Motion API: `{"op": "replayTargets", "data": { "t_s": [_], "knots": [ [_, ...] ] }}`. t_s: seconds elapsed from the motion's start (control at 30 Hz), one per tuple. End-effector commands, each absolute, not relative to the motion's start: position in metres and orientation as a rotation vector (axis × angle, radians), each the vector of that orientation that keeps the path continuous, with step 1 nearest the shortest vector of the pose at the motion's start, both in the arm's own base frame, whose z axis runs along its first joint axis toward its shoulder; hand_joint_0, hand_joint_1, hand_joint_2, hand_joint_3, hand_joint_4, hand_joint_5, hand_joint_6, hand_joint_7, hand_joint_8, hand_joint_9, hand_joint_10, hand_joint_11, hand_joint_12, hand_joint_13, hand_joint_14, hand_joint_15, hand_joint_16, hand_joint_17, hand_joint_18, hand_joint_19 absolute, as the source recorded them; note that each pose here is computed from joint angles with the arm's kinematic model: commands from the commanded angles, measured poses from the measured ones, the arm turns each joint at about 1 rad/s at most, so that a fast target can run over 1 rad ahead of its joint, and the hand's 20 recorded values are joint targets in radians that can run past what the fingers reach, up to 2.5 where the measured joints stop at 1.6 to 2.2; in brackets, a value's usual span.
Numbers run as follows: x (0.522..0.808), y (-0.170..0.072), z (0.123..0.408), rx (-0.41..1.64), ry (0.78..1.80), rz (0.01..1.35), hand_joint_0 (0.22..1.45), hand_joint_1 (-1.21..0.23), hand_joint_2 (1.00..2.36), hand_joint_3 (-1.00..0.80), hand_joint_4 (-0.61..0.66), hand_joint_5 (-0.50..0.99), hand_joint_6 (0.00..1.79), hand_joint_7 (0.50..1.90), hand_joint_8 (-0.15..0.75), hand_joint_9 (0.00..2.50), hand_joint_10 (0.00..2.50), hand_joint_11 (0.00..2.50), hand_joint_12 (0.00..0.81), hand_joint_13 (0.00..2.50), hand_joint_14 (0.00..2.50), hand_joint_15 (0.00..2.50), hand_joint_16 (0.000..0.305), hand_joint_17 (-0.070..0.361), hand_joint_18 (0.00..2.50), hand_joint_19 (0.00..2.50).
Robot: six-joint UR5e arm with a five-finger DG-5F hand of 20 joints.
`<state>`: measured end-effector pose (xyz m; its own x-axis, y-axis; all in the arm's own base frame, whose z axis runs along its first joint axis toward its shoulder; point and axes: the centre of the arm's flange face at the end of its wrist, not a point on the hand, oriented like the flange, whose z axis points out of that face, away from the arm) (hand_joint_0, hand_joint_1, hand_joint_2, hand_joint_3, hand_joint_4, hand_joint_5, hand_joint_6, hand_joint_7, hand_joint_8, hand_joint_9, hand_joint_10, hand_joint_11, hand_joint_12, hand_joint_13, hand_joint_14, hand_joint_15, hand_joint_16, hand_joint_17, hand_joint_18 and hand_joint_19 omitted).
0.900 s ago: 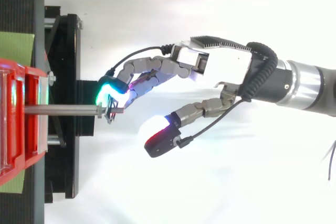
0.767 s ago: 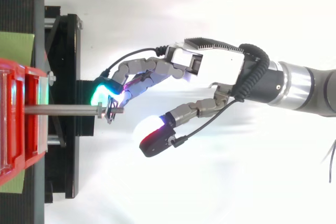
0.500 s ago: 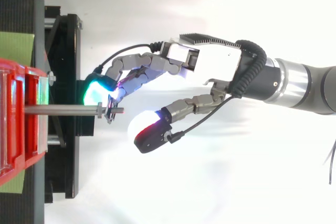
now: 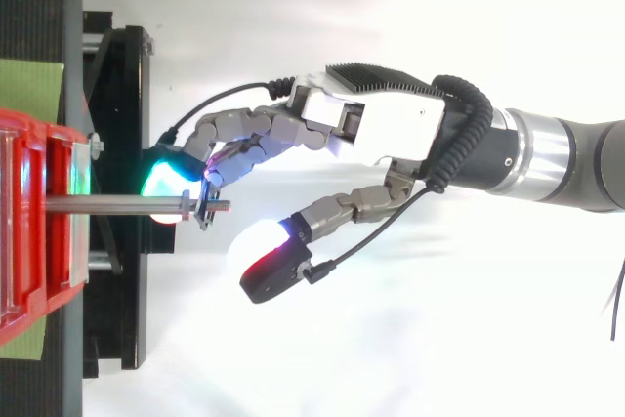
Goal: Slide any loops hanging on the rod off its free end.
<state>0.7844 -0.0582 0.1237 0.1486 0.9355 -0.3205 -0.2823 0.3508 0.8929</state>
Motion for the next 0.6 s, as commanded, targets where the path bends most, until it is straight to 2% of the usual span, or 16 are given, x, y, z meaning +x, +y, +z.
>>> {"op": "replayTargets", "data": {
  "t_s": [0.0, 0.27, 0.57],
  "knots": [
    [0.7862, -0.0573, 0.1262, 0.774, 1.056, 1.015, 0.58, -0.6, 1.01, -0.38, 0.34, -0.14, 0.5, 0.97, 0.293, 0.79, 0.01, 0.26, 0.381, 0.78, 0.02, 0.42, 0.065, 0.146, 0.64, 0.66],
    [0.7877, -0.0571, 0.1292, 0.755, 1.043, 1.007, 0.6, -0.57, 1.01, -0.36, 0.32, -0.13, 0.5, 0.99, 0.289, 0.8, 0.01, 0.28, 0.377, 0.78, 0.02, 0.43, 0.064, 0.144, 0.64, 0.66],
    [0.7889, -0.0546, 0.1307, 0.751, 1.04, 1.012, 0.6, -0.57, 1.01, -0.36, 0.29, -0.12, 0.5, 1.1, 0.292, 0.8, 0.01, 0.27, 0.377, 0.79, 0.02, 0.42, 0.064, 0.144, 0.64, 0.67]
  ]
}}
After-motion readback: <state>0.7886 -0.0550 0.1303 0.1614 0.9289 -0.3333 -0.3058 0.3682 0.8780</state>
